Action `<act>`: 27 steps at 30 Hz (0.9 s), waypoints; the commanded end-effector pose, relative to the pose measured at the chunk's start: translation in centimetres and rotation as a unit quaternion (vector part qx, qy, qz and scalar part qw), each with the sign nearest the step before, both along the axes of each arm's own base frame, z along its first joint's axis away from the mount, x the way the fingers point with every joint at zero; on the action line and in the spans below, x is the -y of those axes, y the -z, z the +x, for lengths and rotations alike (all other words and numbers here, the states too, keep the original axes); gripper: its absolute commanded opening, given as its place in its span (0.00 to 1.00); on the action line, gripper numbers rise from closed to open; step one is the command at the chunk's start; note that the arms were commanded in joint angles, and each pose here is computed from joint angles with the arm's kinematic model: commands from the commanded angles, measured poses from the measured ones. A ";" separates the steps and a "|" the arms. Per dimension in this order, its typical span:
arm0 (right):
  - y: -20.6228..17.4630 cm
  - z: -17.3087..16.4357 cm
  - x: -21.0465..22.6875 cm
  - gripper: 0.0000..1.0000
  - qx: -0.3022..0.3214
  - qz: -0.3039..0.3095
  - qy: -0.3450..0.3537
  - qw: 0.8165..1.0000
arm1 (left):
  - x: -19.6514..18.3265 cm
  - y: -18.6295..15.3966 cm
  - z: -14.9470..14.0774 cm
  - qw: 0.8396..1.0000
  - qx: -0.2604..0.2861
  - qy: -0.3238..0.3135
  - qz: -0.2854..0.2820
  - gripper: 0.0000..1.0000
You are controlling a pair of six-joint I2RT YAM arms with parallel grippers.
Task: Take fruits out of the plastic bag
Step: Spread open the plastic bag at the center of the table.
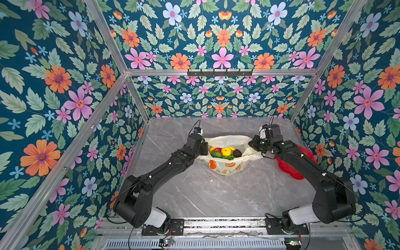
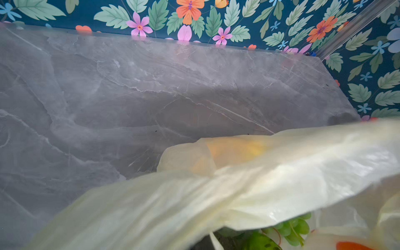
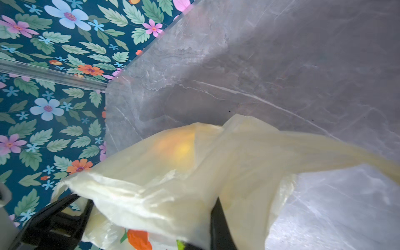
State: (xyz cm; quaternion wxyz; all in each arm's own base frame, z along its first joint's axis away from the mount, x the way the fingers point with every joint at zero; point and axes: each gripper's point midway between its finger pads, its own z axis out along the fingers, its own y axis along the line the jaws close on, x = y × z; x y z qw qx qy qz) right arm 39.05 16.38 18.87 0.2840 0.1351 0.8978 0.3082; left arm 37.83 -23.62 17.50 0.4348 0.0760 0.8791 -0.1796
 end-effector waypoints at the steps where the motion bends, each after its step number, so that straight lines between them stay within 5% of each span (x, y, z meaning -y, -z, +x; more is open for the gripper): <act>1: -1.9 1.0 -2.4 0.00 0.025 0.025 -0.034 0.999 | 2.1 0.2 -0.1 0.999 -0.004 0.038 0.016 0.00; 14: -1.7 3.7 -0.5 0.00 0.028 -0.019 0.005 0.999 | 1.6 1.6 -1.7 0.999 -0.003 0.035 0.034 0.00; 22: -3.2 -0.1 -0.6 0.63 0.037 -0.186 -0.009 0.982 | 1.8 1.2 -1.7 1.000 -0.009 0.017 -0.006 0.00; 27: -3.9 -3.0 0.5 0.78 0.033 -0.279 -0.002 0.960 | 1.9 1.1 -1.7 1.000 -0.013 0.011 -0.013 0.00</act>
